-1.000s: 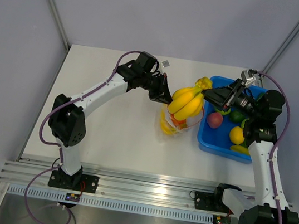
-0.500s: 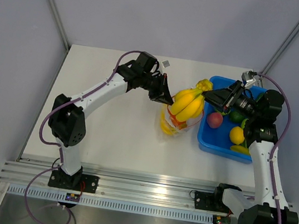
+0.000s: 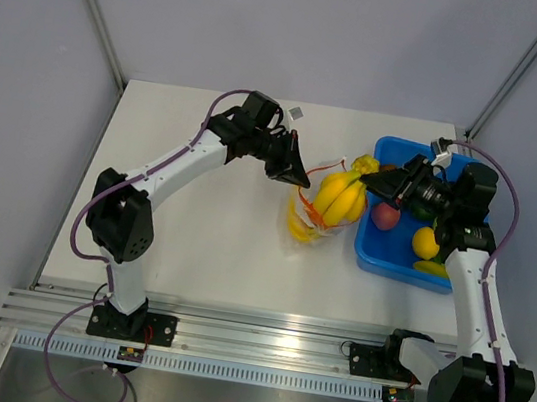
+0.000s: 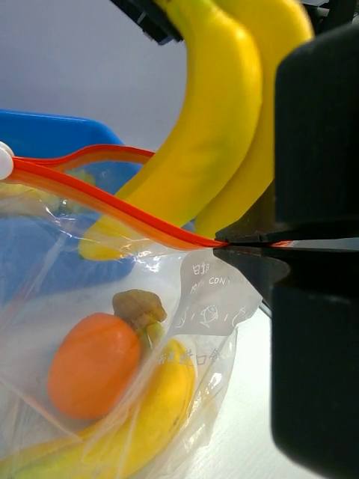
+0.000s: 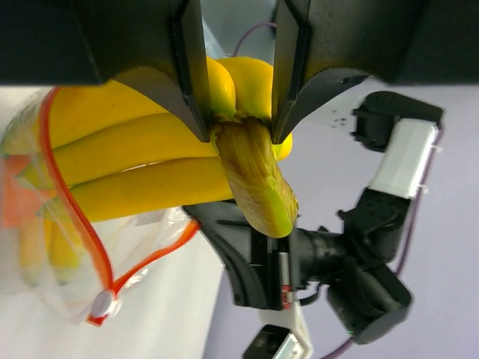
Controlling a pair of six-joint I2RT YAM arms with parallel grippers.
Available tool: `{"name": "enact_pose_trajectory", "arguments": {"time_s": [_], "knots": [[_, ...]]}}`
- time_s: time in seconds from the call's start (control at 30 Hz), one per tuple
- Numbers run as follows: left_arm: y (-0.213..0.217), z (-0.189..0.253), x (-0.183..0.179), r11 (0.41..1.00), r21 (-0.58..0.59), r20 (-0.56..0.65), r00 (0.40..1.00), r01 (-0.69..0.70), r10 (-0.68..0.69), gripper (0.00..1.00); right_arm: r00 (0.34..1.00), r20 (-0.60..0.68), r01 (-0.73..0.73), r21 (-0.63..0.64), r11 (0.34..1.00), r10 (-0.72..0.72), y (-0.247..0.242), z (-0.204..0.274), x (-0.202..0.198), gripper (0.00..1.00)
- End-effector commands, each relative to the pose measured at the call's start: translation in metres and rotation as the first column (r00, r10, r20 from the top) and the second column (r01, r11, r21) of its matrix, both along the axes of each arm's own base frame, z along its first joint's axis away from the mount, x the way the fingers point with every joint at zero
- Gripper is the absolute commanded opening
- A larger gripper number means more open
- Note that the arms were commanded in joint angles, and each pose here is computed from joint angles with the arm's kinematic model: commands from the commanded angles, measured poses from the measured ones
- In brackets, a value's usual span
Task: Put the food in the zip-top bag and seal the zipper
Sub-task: Place the fake fruit in the zipper food storage bag.
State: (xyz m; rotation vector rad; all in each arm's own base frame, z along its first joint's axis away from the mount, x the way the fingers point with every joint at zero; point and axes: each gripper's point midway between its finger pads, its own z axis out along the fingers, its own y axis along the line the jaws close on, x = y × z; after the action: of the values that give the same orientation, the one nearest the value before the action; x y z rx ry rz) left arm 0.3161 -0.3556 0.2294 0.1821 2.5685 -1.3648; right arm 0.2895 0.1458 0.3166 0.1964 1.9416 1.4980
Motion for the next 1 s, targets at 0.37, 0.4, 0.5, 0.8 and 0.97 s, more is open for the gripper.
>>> {"name": "enact_pose_trajectory", "arguments": {"time_s": [0.37, 0.4, 0.5, 0.8, 0.97], "knots": [[-0.005, 0.031, 0.0, 0.996, -0.078, 0.072, 0.997, 0.043, -0.037, 0.0, 0.981, 0.189, 0.009, -0.249, 0.968, 0.039, 0.018, -0.02, -0.003, 0.0], [-0.005, 0.031, -0.001, 0.996, -0.079, 0.072, 0.997, 0.044, -0.038, 0.0, 0.978, 0.196, -0.017, -0.256, 0.967, 0.069, 0.029, -0.019, -0.005, 0.0], [-0.005, 0.033, -0.002, 0.995, -0.086, 0.072, 0.996, 0.049, -0.043, 0.0, 0.974, 0.211, -0.017, -0.273, 0.962, 0.077, 0.043, -0.019, 0.001, 0.0], [-0.009, 0.039, -0.009, 0.989, -0.115, 0.077, 0.994, 0.091, -0.083, 0.0, 0.972, 0.225, -0.019, -0.232, 0.973, 0.073, 0.053, -0.022, 0.014, 0.0], [-0.013, 0.045, -0.011, 0.983, -0.147, 0.078, 0.992, 0.112, -0.102, 0.0, 0.927, 0.366, 0.031, -0.287, 0.957, 0.079, 0.048, -0.02, 0.02, 0.0]]}}
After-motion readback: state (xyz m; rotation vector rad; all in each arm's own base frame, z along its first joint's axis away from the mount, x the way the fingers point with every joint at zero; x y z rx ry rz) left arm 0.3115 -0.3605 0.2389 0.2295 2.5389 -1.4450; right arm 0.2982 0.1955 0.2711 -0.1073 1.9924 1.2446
